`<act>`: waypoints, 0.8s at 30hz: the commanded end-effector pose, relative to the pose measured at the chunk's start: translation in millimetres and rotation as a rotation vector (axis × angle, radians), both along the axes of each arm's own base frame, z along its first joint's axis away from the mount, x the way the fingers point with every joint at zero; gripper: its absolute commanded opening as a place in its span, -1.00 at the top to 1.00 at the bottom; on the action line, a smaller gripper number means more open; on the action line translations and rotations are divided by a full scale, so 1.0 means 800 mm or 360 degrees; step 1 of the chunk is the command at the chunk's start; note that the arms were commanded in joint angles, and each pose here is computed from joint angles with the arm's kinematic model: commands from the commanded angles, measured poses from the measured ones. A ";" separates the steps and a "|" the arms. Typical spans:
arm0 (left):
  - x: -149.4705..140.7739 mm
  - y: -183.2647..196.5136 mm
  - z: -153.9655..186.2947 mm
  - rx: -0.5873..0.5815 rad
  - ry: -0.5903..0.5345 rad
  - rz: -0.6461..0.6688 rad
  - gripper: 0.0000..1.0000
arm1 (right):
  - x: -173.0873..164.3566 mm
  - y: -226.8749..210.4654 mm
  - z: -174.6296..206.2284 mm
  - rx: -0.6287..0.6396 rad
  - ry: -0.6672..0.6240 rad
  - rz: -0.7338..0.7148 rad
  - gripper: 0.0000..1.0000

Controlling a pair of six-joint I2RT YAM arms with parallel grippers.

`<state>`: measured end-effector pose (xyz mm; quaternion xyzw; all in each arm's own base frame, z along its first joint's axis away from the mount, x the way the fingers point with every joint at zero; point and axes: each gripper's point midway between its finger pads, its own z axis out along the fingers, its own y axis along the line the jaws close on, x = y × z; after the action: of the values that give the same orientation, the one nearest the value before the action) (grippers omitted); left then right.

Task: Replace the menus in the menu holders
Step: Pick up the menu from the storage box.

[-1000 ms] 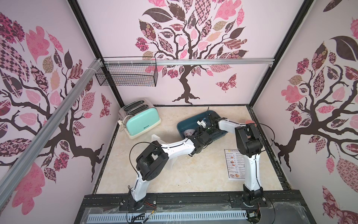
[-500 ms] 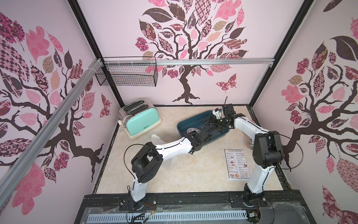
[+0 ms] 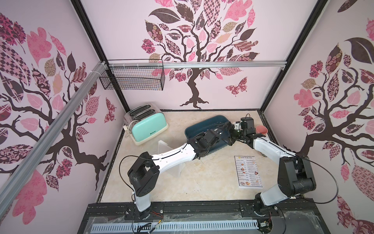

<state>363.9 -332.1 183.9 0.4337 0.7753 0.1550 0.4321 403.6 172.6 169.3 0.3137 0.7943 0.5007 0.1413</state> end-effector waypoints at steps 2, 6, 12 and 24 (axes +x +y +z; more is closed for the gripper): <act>0.000 0.000 0.008 -0.0094 -0.0004 0.0003 1.00 | 0.010 0.015 0.018 0.0320 0.0099 -0.0066 -0.95; 0.001 -0.001 0.010 -0.0104 -0.0013 0.0007 1.00 | -0.003 0.008 0.002 0.0303 0.0196 -0.0121 -0.94; 0.002 -0.002 0.014 -0.0123 -0.0023 0.0014 1.00 | -0.016 0.001 -0.007 0.0317 0.0248 -0.0192 -0.95; -0.001 0.001 0.019 -0.0145 -0.0033 0.0012 1.00 | 0.009 0.017 0.007 0.0575 0.0233 -0.0187 -0.20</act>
<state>361.3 -332.9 179.1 0.4269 0.7801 0.1407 0.4352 406.4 181.4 161.3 0.4202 0.6988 0.5761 0.0570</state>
